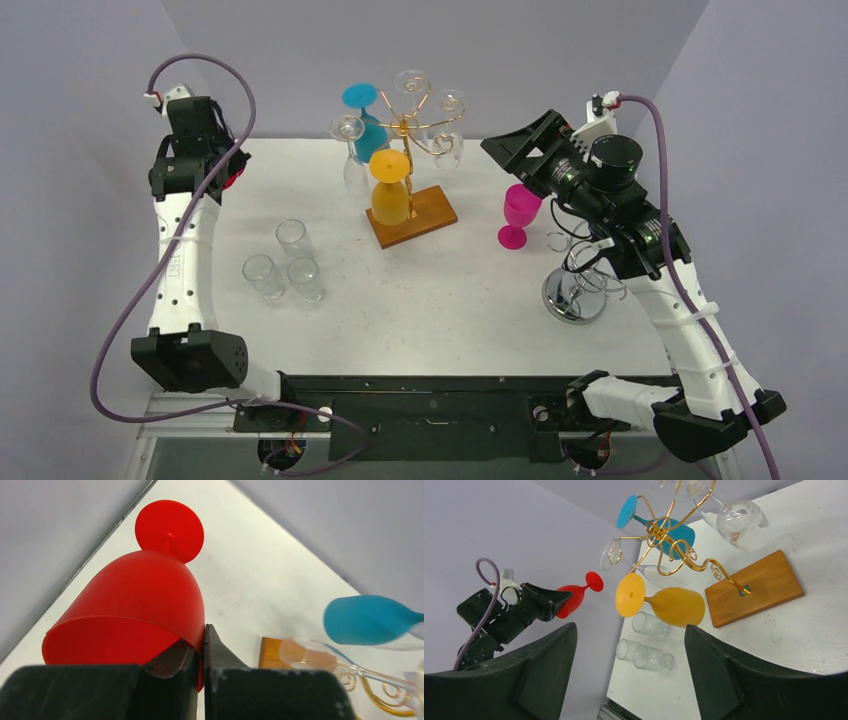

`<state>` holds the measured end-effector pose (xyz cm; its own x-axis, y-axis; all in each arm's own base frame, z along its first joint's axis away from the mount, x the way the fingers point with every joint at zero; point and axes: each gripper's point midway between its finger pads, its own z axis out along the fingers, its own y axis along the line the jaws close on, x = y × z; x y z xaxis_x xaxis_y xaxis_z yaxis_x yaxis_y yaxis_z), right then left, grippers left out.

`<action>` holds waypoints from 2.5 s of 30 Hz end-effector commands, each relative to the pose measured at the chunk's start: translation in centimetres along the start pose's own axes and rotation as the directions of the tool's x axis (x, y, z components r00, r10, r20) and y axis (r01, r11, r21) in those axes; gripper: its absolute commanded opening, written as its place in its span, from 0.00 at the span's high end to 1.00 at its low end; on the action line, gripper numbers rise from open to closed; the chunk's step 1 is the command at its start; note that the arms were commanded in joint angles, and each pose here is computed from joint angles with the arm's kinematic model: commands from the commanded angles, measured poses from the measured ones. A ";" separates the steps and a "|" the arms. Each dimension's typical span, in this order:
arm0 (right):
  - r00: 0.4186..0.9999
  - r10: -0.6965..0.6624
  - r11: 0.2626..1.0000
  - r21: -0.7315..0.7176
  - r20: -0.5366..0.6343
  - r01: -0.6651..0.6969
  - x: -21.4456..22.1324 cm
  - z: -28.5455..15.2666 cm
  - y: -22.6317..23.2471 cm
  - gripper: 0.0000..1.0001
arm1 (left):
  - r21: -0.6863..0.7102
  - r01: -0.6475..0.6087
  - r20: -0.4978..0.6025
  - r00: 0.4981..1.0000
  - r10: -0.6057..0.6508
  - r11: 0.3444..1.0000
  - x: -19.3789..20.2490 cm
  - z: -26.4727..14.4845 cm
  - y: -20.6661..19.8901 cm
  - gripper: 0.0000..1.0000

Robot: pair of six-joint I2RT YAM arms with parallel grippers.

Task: Take the wine glass off the wine glass rack
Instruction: Place the wine glass at the center of the board.

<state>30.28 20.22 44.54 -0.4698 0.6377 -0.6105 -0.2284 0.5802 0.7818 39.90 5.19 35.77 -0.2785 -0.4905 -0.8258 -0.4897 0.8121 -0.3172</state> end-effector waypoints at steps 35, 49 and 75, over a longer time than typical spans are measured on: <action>0.997 -0.074 0.997 0.027 -0.036 0.075 1.3 -0.3 -3.2 0.26 | -0.220 0.028 -0.452 0.883 -0.127 0.975 15.0 10.3 8.2 0.97; 0.997 -0.061 0.998 0.029 -0.038 0.062 1.4 0.3 -3.4 0.26 | -0.197 0.024 -0.434 0.894 -0.109 0.980 14.2 10.7 7.7 0.65; 0.989 0.000 0.999 -0.043 -0.145 -0.007 4.7 4.9 -1.1 0.29 | -0.067 0.006 -0.264 0.964 -0.023 0.998 7.0 7.0 5.0 0.26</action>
<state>32.12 23.12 37.52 -0.5957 0.5407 -0.5939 -0.1915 0.6225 0.7588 40.57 7.54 18.56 -0.5715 -0.6290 -0.5270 -0.6104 0.7551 -0.2394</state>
